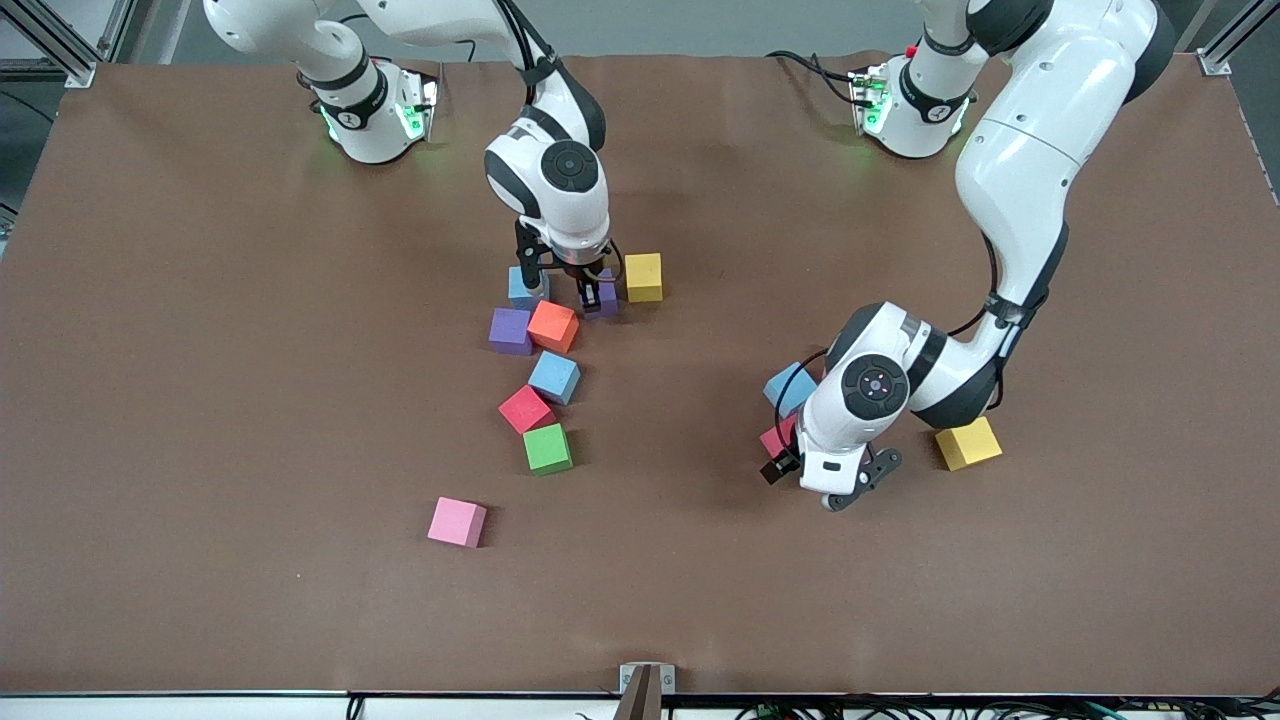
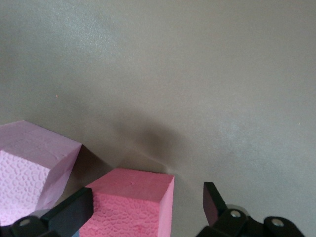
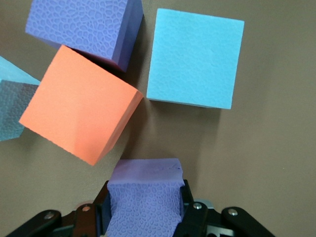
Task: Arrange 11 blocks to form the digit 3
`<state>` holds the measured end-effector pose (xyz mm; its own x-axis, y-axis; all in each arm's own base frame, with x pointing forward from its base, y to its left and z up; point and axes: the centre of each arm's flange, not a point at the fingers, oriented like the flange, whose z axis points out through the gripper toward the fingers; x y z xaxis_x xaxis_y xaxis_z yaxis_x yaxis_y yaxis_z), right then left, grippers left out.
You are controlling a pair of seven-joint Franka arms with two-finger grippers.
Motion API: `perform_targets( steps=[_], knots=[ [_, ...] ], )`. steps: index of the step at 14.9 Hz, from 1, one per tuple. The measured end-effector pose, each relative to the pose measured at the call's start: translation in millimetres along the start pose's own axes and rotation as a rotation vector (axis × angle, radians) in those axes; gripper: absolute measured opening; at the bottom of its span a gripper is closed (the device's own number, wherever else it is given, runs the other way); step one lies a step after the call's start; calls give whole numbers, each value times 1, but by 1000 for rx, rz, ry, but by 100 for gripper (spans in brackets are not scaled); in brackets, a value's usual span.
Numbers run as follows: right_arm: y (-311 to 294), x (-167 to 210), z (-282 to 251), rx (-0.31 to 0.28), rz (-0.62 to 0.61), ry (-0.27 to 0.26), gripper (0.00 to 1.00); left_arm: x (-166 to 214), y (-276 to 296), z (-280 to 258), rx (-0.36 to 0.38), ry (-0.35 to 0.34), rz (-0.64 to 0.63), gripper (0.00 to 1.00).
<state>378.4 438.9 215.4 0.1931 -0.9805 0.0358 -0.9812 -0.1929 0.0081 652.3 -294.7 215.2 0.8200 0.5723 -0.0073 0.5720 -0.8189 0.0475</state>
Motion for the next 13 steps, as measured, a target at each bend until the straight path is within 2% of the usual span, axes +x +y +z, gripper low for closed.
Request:
perform_targets(
  steps=[7,13],
  knots=[
    [3,-8,-1,6,0,2,56,5,-1,-29,12,24,-2,100],
    [7,-14,-1,8,1,4,56,-10,1,-22,37,11,17,100]
  ],
)
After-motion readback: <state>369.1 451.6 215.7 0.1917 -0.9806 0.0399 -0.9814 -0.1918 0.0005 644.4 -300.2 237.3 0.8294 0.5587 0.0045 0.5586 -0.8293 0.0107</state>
